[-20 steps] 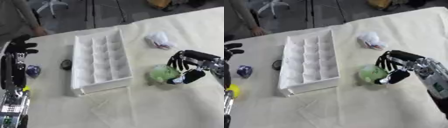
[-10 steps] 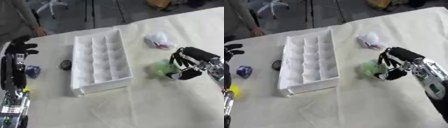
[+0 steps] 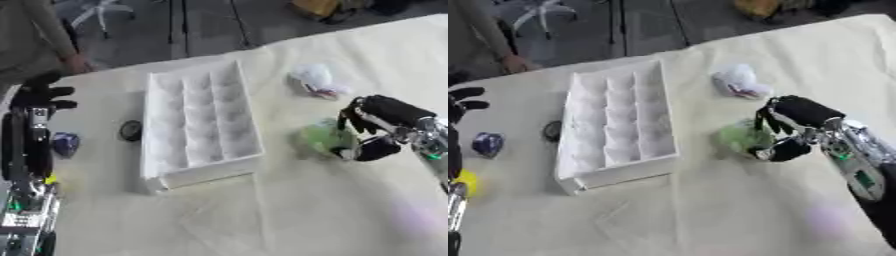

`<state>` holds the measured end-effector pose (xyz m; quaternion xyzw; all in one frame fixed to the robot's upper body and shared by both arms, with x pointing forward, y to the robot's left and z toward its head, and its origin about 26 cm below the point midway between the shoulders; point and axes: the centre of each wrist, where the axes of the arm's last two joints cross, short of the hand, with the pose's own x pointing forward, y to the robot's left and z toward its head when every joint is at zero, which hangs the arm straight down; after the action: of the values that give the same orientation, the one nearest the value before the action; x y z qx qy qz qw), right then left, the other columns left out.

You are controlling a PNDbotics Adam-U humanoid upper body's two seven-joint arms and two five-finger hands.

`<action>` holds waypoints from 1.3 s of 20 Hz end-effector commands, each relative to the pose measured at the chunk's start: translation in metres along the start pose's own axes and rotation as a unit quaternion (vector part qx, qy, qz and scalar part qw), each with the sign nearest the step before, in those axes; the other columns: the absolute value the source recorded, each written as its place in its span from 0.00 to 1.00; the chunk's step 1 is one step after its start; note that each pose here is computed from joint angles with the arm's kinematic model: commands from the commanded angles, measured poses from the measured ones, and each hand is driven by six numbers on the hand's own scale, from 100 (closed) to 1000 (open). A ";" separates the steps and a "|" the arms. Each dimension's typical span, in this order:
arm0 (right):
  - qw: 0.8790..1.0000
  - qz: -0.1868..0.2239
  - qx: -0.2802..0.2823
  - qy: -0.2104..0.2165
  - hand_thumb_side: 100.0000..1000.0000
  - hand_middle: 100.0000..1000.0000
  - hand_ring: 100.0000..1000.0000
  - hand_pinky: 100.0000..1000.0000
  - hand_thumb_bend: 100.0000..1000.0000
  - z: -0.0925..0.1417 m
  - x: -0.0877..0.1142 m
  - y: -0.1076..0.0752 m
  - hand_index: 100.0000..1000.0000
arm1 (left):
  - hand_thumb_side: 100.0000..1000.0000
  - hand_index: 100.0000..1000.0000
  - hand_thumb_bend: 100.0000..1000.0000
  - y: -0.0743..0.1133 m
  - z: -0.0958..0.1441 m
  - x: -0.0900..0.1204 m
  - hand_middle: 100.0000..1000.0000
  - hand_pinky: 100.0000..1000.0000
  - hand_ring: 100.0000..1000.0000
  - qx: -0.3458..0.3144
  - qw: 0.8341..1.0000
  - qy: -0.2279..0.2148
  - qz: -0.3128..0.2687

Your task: Pick up objects on the table and place them in the box.

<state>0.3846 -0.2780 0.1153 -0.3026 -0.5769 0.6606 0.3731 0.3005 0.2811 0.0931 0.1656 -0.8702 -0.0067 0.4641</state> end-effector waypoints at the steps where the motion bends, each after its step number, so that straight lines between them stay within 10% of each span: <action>1: 1.000 0.012 -0.025 0.002 0.13 0.20 0.16 0.00 0.29 0.001 -0.002 -0.009 0.33 | 0.89 0.73 0.61 0.002 -0.003 0.004 0.73 0.56 0.65 -0.003 1.000 -0.010 -0.001; 7: 0.998 -0.016 -0.067 0.010 0.12 0.20 0.16 0.00 0.02 0.003 -0.005 -0.011 0.29 | 0.89 0.74 0.60 0.002 -0.004 0.004 0.73 0.56 0.65 -0.002 1.000 -0.010 -0.001; 26: 0.981 -0.088 -0.169 -0.042 0.13 0.18 0.16 0.00 0.03 0.002 0.022 -0.071 0.27 | 0.89 0.74 0.60 0.000 -0.005 0.005 0.73 0.56 0.65 -0.010 1.000 -0.013 0.001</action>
<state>0.3829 -0.2560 0.1677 -0.2769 -0.7098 0.5352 0.3648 0.3007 0.2794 0.0928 0.1613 -0.8707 -0.0113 0.4644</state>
